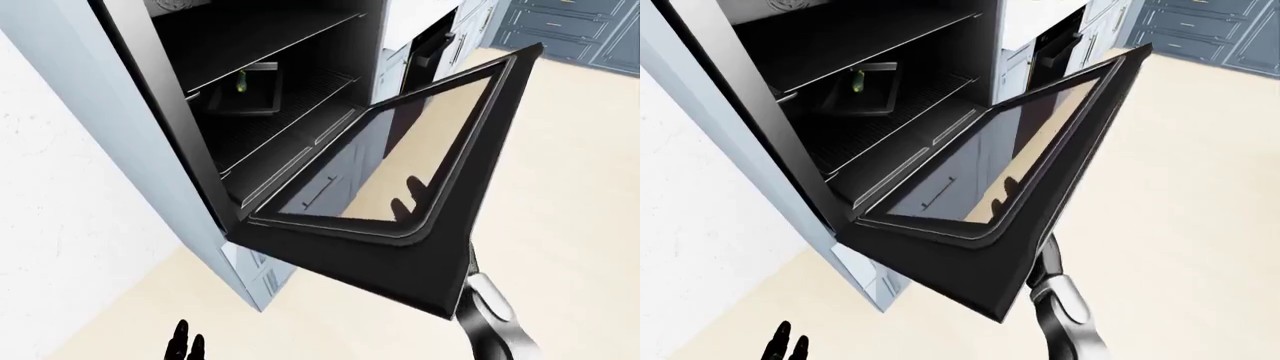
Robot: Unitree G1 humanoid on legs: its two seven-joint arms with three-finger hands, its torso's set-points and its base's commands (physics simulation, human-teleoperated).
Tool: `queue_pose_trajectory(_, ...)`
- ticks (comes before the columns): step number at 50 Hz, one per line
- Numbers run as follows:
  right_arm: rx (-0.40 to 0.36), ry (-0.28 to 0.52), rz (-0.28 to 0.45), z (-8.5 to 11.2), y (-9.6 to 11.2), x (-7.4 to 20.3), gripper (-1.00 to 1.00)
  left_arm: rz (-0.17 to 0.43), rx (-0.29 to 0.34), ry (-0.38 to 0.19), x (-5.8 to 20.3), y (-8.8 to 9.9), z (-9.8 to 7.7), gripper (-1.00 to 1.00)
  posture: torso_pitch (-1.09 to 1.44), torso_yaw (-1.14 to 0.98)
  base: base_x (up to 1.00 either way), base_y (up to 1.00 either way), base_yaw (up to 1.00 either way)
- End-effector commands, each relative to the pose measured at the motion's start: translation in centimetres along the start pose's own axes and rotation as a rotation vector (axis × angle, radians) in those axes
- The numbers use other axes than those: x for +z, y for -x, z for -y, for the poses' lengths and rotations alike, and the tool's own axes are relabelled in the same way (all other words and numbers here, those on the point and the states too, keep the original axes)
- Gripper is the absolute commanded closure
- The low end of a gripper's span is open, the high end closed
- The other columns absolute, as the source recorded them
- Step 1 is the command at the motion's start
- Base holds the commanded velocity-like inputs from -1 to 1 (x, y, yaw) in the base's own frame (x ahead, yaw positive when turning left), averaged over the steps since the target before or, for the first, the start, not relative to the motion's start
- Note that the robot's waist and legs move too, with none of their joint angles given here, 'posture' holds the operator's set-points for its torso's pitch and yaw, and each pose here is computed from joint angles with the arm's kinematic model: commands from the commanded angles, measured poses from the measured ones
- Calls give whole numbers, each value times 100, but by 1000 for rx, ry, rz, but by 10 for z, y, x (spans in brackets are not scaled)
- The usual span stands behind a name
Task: Close the oven door.
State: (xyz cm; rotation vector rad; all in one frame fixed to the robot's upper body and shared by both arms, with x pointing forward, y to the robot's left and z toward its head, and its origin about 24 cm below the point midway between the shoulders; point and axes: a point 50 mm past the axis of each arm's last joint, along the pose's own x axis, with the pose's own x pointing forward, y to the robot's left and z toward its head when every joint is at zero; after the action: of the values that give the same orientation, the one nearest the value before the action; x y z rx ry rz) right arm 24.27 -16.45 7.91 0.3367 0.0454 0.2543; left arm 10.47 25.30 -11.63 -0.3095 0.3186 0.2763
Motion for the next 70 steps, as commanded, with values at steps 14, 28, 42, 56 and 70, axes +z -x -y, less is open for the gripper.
queue_pose_trajectory(14, 196, 80, 100, -72, -31, 71, -100, 39, -8, -16, 7, -3, -1, -100, 0, 0, 0, 0, 0)
queue_pose_trajectory(28, 267, 210, 95, -118, -69, 106, -100, 38, -10, -12, 7, -4, -1, -100, 0, 0, 0, 0, 0)
queue_pose_trajectory(42, 345, 397, 6, -181, -123, 124, -100, 39, -8, -8, 7, -4, -1, -100, 0, 0, 0, 0, 0)
queue_pose_trajectory(56, 375, 549, -31, -217, -172, 123, -100, 38, -6, -3, 6, -3, -2, -100, 0, 0, 0, 0, 0)
queue_pose_trajectory(70, 398, 677, -72, -248, -184, 104, -100, 40, -4, 1, 6, -3, -2, -100, 0, 0, 0, 0, 0)
